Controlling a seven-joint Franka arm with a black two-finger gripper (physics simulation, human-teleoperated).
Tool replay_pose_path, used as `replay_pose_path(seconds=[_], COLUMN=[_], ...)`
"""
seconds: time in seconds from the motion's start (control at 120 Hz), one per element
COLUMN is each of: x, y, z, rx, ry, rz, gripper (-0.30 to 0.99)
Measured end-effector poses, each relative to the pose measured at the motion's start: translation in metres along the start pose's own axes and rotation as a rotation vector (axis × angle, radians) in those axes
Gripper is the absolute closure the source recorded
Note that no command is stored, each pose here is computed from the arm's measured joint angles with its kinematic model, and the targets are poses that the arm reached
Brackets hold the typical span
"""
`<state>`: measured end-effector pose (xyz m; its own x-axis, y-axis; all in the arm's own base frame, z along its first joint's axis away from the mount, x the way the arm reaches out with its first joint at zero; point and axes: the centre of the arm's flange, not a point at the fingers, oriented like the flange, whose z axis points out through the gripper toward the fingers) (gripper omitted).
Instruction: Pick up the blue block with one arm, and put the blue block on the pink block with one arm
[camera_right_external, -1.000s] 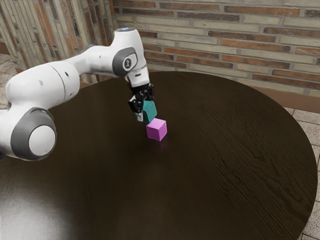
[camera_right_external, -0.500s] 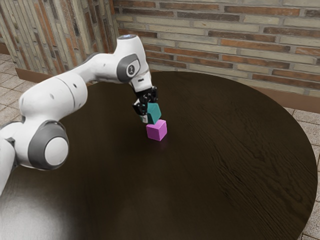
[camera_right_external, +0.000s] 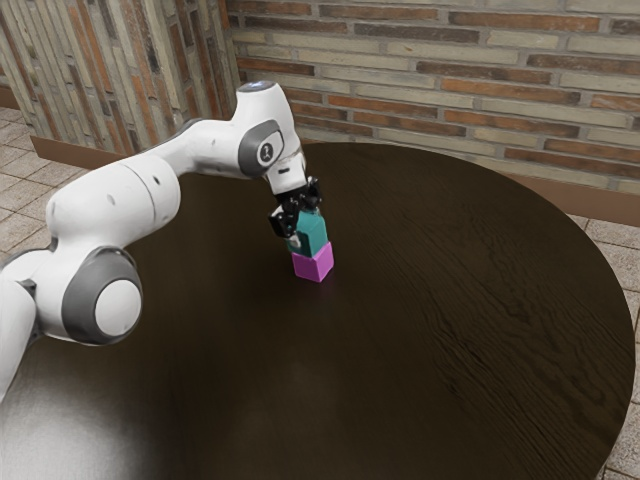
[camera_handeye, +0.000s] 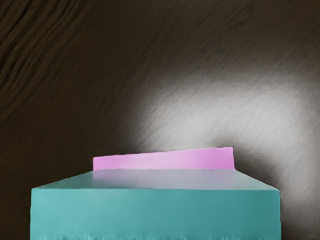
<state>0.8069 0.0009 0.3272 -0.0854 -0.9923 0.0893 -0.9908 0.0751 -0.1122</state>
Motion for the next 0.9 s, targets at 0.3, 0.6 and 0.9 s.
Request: replay_pose_path(seconds=[0.3, 0.6, 0.9], x=[-0.003, 0.032, 0.066], y=[0.000, 0.081, 0.194], z=[-0.001, -0.192, -0.299], rx=[0.002, -0.007, -0.135], ry=[-0.004, -0.062, -0.129], rz=[0.012, 0.036, -0.169], gripper=[0.05, 0.01, 0.00])
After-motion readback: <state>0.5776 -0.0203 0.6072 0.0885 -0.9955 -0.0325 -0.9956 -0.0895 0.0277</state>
